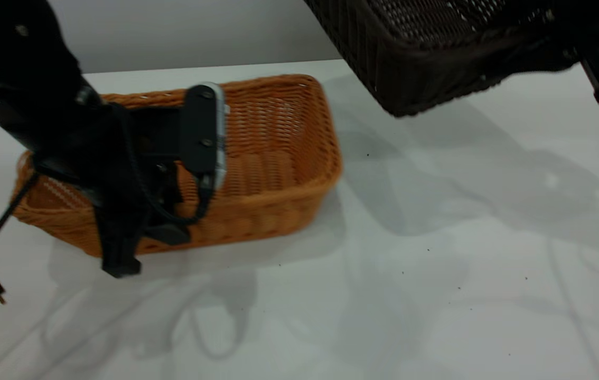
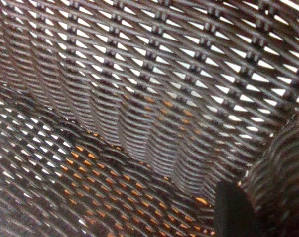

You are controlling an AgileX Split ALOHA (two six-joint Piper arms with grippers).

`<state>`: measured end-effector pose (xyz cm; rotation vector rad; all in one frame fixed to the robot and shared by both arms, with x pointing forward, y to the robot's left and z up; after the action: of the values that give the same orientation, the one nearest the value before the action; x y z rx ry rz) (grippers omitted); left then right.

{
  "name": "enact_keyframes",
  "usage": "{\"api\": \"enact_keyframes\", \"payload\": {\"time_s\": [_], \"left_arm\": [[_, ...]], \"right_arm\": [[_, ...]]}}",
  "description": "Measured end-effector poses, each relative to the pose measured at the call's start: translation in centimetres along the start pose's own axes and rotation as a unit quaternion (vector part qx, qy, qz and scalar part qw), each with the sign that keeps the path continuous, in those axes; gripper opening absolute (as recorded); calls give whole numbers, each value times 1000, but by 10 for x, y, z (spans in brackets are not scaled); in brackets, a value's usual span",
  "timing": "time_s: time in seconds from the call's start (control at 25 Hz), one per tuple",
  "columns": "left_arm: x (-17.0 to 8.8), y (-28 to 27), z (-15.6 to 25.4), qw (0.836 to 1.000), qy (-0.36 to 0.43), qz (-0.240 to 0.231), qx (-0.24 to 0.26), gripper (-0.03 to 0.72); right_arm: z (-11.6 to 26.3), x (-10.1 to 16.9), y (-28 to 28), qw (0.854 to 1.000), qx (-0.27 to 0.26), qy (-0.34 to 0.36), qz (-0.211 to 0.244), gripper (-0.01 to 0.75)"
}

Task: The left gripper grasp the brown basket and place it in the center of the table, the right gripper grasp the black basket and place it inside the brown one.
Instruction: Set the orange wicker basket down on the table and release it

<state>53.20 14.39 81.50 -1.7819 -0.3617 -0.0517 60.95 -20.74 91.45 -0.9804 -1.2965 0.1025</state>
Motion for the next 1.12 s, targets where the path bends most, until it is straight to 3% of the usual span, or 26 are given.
{"api": "enact_keyframes", "payload": {"time_s": [0.32,0.64,1.12], "left_arm": [[-33,1,-39,999,21,13,-26,93],[-58,0,-71,998,29,5,-58,93],[-52,-9,-102,996,-1,-2,-88,93]], "right_arm": [[-15,31,-9,999,3,-46,-16,239],[-22,46,-17,995,12,-97,-5,239],[-23,48,-18,995,11,-96,-9,239]]}}
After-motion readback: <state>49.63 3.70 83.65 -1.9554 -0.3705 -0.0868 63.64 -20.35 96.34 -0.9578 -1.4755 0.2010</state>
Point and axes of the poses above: a point on each arm's last joint axis where the gripper is mounted, y pointing out along that axis toward the gripper, x along the wrist's bending axis when the last joint is at zero, z = x × y, the point moved 5 cm from there along y, pointing out along that axis toward the gripper, and after that the axes turned 12 degrees about -y, right-handed, at the moved point
